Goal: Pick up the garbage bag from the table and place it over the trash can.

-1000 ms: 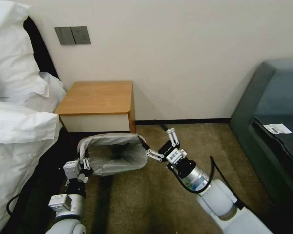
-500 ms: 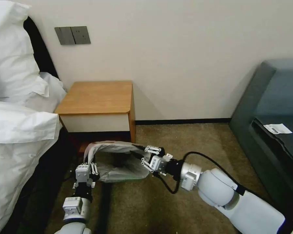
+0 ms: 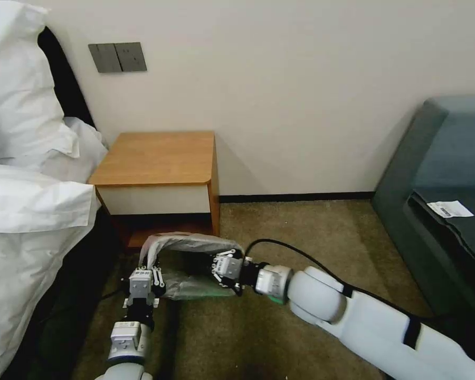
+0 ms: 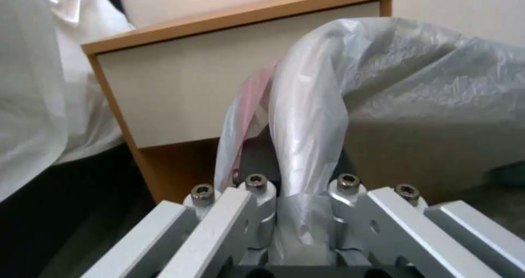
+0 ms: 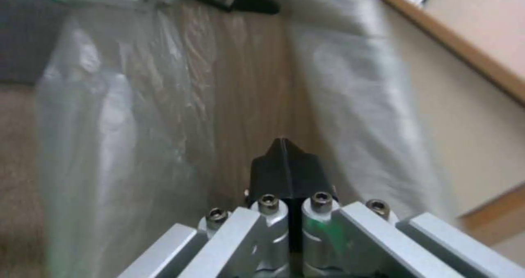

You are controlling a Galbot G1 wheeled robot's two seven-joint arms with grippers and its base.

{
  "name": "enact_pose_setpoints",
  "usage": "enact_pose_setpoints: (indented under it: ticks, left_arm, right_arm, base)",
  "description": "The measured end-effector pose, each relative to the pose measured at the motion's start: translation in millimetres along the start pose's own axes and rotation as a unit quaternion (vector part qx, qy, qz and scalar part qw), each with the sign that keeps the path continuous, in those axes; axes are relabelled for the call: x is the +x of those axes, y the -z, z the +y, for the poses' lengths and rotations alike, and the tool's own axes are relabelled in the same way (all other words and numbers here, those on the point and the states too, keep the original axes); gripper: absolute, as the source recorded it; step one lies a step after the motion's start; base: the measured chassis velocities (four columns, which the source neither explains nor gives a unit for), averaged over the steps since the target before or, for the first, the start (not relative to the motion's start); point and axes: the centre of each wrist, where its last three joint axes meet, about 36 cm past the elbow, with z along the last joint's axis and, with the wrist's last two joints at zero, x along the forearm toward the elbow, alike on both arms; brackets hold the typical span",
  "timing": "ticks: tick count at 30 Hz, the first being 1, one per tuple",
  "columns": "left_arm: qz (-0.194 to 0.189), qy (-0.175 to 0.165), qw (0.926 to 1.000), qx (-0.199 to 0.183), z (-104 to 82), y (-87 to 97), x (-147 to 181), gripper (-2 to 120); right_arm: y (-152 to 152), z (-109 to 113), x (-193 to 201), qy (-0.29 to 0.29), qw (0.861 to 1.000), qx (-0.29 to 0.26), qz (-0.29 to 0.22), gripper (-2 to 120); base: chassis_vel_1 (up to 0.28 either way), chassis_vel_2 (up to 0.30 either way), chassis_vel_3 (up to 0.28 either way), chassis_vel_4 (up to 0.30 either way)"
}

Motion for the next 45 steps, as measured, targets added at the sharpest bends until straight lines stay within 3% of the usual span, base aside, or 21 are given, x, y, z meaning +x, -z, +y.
enact_pose_setpoints:
  ticks: [10,22,37,45]
  left_arm:
    - [-0.006,0.003,0.9999,-0.013,-3.2,2.5,3.1,7]
    - [-0.039,-0.028,0.9981,-0.038,-21.9,17.2,16.9,7]
    - [-0.038,-0.057,0.9972,-0.029,-41.1,27.3,32.4,7]
    - [-0.035,-0.046,0.9977,-0.034,-35.1,25.8,27.1,7]
  right_arm:
    - [-16.8,0.2,-29.7,0.031,0.999,0.009,0.015,0]
    - [-31.9,-7.6,-56.1,0.033,0.999,0.012,0.035,0]
    - [-51.7,-10.4,-75.0,0.028,0.998,0.026,0.049,0]
    - [-52.0,-12.0,-74.5,0.021,0.999,0.024,0.042,0]
  base:
    - [0.000,0.000,0.000,0.000]
    - [0.000,0.000,0.000,0.000]
    - [0.000,0.000,0.000,0.000]
    - [0.000,0.000,0.000,0.000]
